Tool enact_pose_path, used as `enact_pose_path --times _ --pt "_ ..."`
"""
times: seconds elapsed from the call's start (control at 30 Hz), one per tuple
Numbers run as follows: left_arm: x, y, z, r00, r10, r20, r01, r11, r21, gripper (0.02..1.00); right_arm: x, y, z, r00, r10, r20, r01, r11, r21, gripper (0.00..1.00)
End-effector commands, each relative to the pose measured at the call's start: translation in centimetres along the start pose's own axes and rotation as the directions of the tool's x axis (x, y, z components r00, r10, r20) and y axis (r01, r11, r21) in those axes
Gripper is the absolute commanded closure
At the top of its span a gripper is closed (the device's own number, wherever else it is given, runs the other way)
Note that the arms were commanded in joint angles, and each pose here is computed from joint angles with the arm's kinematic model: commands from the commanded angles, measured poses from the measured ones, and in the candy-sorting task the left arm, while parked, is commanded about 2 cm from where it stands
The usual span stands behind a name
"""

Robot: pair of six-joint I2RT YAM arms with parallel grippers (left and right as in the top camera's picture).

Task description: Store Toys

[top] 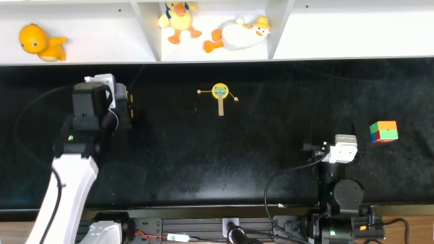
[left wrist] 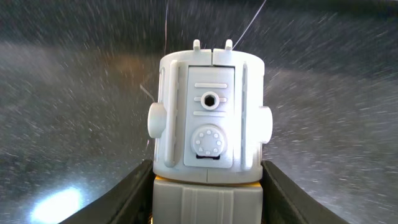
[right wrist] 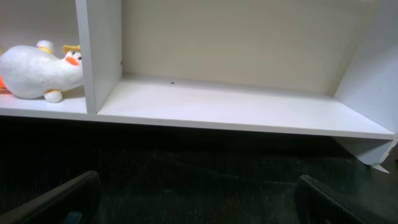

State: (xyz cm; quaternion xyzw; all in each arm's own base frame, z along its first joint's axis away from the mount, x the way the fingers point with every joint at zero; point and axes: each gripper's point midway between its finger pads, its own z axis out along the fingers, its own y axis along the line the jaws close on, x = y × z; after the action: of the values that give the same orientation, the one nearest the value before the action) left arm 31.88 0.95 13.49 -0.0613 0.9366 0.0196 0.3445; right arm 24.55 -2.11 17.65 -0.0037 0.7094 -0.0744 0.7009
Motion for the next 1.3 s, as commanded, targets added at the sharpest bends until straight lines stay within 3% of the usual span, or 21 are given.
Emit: enact_pose_path --times 0.03,0.23,0.5,0.83,0.87,0.93,0.97,1.0,1.3 --pt "-4.3 -1.6 -2.8 0.993 0.020 0.113 -0.025 0.999 0.046 0.682 0.4 0.1 0.0 1.000 0.000 -0.001 0.000 1.000 -0.007 0.005" --pt "-9.0 -2.8 -2.7 0.987 0.027 0.158 -0.037 0.998 0.059 0.682 0.4 0.1 0.0 1.000 0.000 -0.001 0.000 1.000 -0.007 0.005" --pt "-13.7 -3.8 1.7 0.987 0.025 0.161 -0.034 0.998 0.052 0.682 0.4 0.1 0.0 1.000 0.000 -0.001 0.000 1.000 -0.007 0.005" --pt "-16.1 -1.5 7.3 0.988 -0.022 0.155 0.020 1.000 0.012 0.682 0.4 0.1 0.0 1.000 0.000 -0.001 0.000 1.000 -0.007 0.005" --pt "-15.9 -1.2 7.7 0.989 -0.024 0.148 0.023 1.000 0.008 0.652 0.4 0.1 0.0 1.000 0.001 -0.001 -0.001 1.000 -0.007 0.005" --pt "-15.8 -0.9 7.9 0.989 -0.027 0.142 0.027 1.000 0.003 0.347 0.4 0.1 0.0 1.000 0.000 -0.001 0.000 1.000 -0.007 0.005" --pt "-15.7 -0.9 7.9 0.990 -0.027 0.141 0.027 1.000 0.003 0.056 0.4 0.1 0.0 1.000 0.000 -0.001 0.000 1.000 -0.007 0.005" --pt "-15.7 -0.9 7.9 0.990 -0.027 0.139 0.027 1.000 0.002 0.020 0.4 0.1 0.0 1.000 0.001 -0.001 -0.001 1.000 -0.007 0.005" --pt "-12.6 -2.2 4.0 0.999 0.016 0.043 -0.016 1.000 0.002 0.020 0.4 0.1 0.0 1.000 0.000 -0.001 0.000 1.000 -0.007 0.005"
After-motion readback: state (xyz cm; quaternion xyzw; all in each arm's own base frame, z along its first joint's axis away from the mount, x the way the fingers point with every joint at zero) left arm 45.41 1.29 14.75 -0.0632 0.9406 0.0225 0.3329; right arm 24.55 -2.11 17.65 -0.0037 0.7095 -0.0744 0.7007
